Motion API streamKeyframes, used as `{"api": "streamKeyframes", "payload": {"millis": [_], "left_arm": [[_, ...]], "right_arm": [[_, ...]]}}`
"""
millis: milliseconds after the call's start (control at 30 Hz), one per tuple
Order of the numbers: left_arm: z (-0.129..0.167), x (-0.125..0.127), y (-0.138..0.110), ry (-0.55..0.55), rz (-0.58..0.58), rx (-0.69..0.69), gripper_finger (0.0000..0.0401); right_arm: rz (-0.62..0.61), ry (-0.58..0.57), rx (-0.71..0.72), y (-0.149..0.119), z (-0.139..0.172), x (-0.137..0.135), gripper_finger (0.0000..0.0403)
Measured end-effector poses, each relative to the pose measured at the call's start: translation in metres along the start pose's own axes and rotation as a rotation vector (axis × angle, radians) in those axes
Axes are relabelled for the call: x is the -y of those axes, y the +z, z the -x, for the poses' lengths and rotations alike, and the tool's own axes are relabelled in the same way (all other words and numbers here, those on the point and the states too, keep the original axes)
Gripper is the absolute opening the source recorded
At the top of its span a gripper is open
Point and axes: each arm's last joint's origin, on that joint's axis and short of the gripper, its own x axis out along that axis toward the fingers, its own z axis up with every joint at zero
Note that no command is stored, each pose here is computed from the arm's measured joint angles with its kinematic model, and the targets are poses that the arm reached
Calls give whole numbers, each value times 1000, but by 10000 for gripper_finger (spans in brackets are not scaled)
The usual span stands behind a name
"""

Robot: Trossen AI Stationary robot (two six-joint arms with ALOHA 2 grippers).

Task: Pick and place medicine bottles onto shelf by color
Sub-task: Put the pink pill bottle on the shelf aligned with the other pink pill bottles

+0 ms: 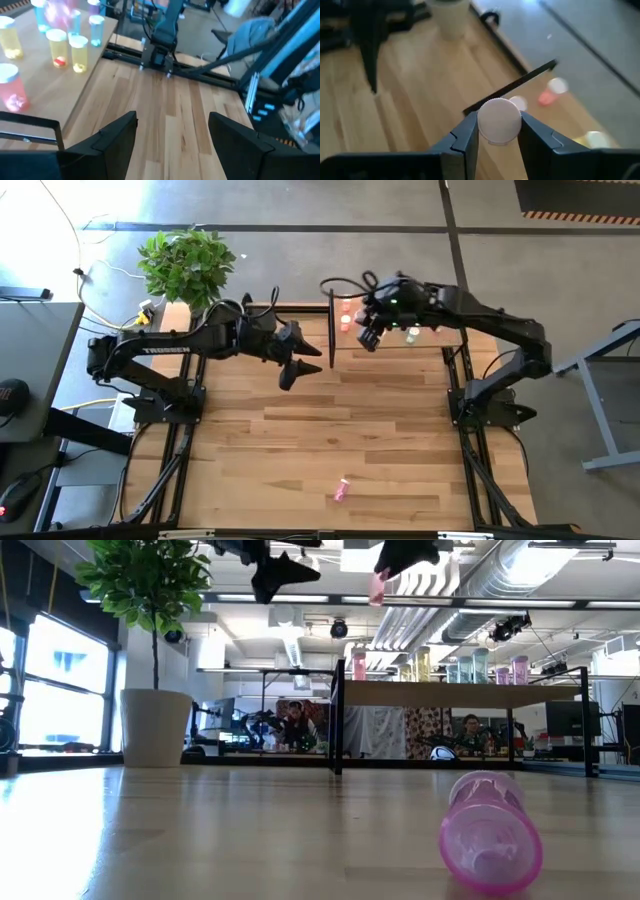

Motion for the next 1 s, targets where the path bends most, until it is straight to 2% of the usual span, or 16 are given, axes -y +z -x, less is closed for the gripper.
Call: {"api": "streamKeyframes", "payload": {"millis": [167,400,533,667,1000], "left_arm": [[-2,-7,-6,25,26,15,236],[15,-4,3,24,6,71,236],[26,0,8,17,-13,105,236],[36,4,12,13,-43,132,236],[43,7,14,11,-70,149,236]], "right_arm": [[17,11,-118,-5,-33,-5,103],[-58,-27,-181,-8,-60,-9,103],[-160,-93,-179,-10,-67,-11,103],[-263,-154,-211,-25,-79,-16,103],[-302,-216,-142,-33,-83,-35,103]]}}
